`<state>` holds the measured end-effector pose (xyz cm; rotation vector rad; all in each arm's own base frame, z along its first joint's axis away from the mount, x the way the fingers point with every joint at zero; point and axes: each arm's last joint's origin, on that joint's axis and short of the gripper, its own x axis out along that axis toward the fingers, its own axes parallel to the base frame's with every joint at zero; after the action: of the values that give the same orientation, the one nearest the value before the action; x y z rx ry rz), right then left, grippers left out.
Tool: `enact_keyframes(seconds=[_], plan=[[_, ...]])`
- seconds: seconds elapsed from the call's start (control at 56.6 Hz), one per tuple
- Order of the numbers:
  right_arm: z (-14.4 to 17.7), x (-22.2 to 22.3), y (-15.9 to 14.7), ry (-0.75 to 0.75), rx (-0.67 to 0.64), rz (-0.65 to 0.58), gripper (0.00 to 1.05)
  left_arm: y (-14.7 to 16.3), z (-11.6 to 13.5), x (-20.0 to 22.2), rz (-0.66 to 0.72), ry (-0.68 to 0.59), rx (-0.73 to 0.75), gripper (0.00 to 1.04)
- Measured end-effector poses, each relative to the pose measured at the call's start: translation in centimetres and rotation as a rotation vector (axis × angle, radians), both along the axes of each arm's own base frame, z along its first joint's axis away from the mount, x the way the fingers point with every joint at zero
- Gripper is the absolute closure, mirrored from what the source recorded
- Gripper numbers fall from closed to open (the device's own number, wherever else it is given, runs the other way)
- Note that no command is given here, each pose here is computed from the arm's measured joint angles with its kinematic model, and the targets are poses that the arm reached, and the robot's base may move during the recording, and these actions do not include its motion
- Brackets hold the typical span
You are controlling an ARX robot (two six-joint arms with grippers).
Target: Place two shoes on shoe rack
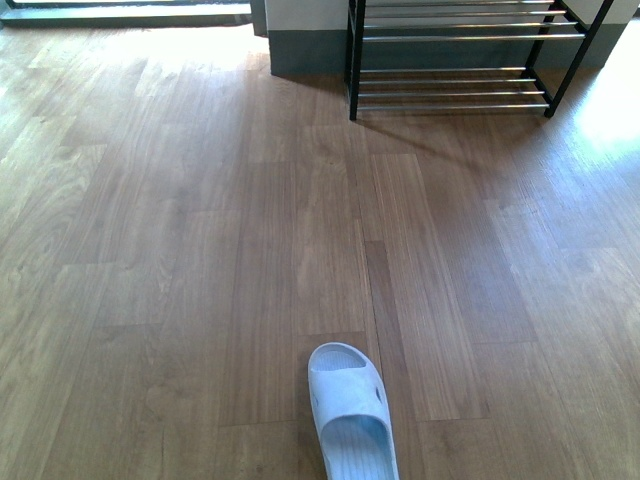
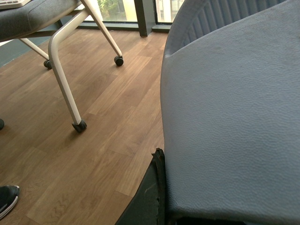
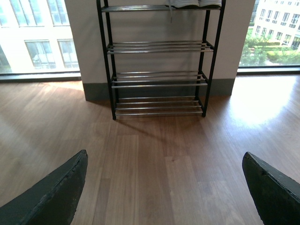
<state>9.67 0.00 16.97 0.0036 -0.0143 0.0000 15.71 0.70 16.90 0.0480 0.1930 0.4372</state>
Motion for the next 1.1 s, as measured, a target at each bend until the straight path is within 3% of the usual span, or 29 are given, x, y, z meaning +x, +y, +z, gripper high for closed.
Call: enact_keyframes(seconds=[0.035, 0.194, 0.46, 0.672, 0.902, 1.096], plan=[[0.0, 0.0, 0.0, 0.000, 0.000, 0.001, 0.09, 0.0, 0.0, 0.0, 0.000, 0.000, 0.000, 1.03], [0.0, 1.7, 0.3, 0.044, -0.003, 0.332, 0.09, 0.0, 0.0, 0.0, -0.001, 0.000, 0.000, 1.03], [-1.6, 9.2, 1.9, 0.213, -0.118, 0.331, 0.09, 0.0, 0.0, 0.0, -0.002, 0.000, 0.000, 1.03], [-8.6, 14.0, 3.8, 0.515, -0.174, 0.399, 0.09, 0.0, 0.0, 0.0, -0.001, 0.000, 0.001, 1.03], [-16.7, 13.7, 5.6, 0.849, -0.202, 0.532, 0.09, 0.0, 0.0, 0.0, -0.002, 0.000, 0.001, 1.03], [-22.2, 14.3, 6.4, 1.059, -0.200, 0.496, 0.09, 0.0, 0.0, 0.0, -0.002, 0.001, 0.002, 1.03]])
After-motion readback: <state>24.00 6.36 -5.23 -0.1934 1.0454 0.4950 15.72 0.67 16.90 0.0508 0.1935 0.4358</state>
